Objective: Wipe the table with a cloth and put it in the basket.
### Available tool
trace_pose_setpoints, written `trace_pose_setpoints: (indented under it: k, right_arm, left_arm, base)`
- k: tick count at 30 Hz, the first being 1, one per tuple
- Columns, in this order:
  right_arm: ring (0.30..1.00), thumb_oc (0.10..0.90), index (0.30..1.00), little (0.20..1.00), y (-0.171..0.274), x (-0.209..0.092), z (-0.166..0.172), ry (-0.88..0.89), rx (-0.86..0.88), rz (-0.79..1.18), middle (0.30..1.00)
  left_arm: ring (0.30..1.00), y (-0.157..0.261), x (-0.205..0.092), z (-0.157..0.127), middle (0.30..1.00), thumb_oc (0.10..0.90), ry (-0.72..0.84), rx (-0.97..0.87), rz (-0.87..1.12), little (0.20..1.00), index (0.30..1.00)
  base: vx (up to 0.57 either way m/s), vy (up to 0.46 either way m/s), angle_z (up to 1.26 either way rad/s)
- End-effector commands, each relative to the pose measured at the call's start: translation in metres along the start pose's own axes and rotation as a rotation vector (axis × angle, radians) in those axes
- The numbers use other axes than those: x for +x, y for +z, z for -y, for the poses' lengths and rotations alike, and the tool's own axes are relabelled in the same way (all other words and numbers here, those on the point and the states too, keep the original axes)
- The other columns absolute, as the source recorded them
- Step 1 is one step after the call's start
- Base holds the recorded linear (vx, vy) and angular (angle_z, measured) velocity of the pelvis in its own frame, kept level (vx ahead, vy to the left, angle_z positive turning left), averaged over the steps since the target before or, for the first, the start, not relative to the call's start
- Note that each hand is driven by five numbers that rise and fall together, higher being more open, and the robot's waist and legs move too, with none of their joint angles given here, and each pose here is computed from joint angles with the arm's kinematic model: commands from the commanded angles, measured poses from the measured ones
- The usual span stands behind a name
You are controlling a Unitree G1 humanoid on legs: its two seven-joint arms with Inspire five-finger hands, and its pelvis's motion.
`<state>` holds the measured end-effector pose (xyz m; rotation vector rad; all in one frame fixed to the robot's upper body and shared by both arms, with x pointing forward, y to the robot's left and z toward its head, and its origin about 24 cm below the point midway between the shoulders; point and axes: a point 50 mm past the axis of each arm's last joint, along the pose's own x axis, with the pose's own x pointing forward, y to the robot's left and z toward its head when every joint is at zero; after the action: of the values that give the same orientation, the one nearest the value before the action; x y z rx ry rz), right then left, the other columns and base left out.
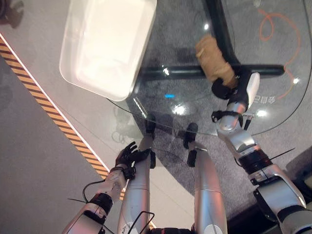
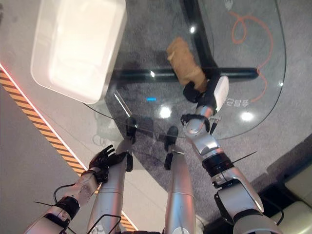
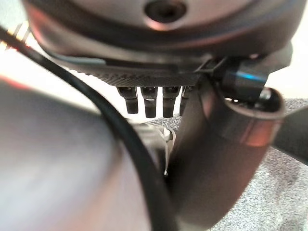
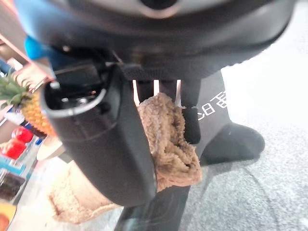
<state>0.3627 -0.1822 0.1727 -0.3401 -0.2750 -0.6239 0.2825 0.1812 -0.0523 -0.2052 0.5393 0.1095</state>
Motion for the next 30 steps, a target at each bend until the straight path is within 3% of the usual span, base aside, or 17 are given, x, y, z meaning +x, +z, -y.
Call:
trace_pose_setpoints:
  k: [1,11,14,20,30]
  right_arm:
    - [0.3,0.1,0.3,0.2,0.008,0.033,0.063,-0.35,0.019,0.043,0.3]
    - [0.3,0.1,0.3,0.2,-0.017,0.038,0.097,-0.611,0.112,-0.067,0.3]
    - [0.3,0.1,0.3,0.2,-0.028,0.034,0.114,-0.76,0.194,-0.1,0.3]
    - [0.3,0.1,0.3,0.2,-0.029,0.029,0.119,-0.855,0.314,-0.109,0.3]
    - [0.3,0.1,0.3,0.2,-0.012,0.029,0.101,-0.721,0.32,-0.053,0.3]
  left_arm:
    - [0.9,-0.072,-0.023,0.0,0.9,0.8,0.022,-0.004,-0.208,0.9,0.9]
    - [0.9,-0.071,-0.024,-0.003,0.9,0.8,0.024,-0.01,-0.201,0.9,0.9]
    - [0.9,-0.071,-0.025,-0.003,0.9,0.8,0.02,-0.012,-0.192,0.9,0.9]
    - [0.9,-0.071,-0.026,-0.002,0.9,0.8,0.024,-0.019,-0.188,0.9,0.9]
    - [0.9,-0.07,-0.025,0.003,0.9,0.8,0.005,-0.014,-0.189,0.9,0.9]
  base:
    - [0.0,0.0,0.0]
    - [0.0,0.0,-0.02]
    - [0.0,0.0,0.0]
    - [0.0,-0.006,-0.06]
    - [0.0,0.0,0.0]
